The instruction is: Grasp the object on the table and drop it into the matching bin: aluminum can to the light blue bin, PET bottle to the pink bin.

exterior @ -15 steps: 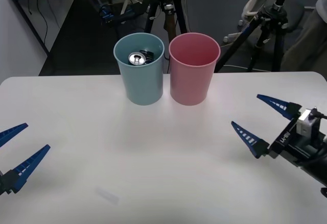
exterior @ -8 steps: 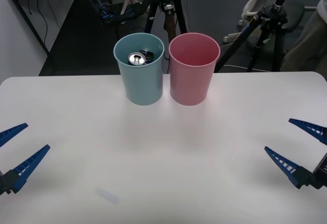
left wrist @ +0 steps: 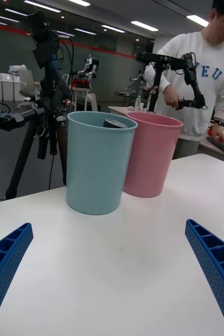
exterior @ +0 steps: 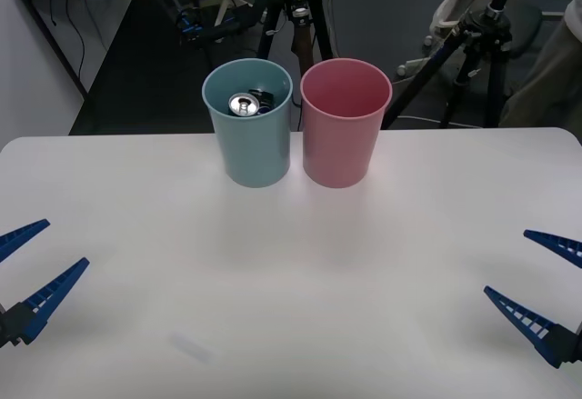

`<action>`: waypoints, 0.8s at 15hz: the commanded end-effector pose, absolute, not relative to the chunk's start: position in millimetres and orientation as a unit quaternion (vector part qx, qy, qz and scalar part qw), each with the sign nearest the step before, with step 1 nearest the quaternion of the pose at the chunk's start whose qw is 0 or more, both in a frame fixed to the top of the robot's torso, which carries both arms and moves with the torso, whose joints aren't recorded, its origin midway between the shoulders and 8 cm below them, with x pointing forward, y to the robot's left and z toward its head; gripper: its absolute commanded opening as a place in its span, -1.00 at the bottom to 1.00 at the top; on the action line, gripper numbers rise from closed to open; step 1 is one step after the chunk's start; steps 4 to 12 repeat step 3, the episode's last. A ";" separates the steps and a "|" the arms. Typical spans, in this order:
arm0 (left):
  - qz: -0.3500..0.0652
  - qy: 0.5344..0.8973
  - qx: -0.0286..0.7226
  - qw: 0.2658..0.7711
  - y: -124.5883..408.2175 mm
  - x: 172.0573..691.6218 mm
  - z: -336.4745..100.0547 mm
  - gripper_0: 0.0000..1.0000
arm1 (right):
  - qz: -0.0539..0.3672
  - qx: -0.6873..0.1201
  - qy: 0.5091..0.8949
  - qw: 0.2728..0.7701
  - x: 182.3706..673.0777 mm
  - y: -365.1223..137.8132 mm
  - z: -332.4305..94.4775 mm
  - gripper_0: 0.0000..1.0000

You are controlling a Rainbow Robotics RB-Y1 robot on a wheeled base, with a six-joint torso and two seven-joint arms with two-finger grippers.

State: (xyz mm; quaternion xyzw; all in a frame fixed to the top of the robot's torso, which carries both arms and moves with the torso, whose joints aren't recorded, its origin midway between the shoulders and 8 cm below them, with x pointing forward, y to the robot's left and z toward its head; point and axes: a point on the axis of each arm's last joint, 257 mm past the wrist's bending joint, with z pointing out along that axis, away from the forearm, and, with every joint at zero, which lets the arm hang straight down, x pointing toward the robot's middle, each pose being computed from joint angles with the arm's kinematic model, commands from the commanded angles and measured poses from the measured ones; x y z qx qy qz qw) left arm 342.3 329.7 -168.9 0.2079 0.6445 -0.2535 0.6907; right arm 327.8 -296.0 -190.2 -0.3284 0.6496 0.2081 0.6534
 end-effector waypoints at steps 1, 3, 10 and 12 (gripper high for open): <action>-0.253 0.645 0.208 0.691 329.7 342.3 -168.9 1.00 | 0.215 -0.327 0.645 0.656 323.9 -294.6 -187.5 1.00; -0.253 0.645 0.208 0.691 329.7 342.3 -168.9 1.00 | 0.215 -0.327 0.645 0.656 323.9 -294.6 -187.5 1.00; -0.253 0.645 0.208 0.691 329.7 342.3 -168.9 1.00 | 0.215 -0.327 0.645 0.656 323.9 -294.6 -187.5 1.00; -0.253 0.645 0.208 0.691 329.7 342.3 -168.9 1.00 | 0.215 -0.327 0.645 0.656 323.9 -294.6 -187.5 1.00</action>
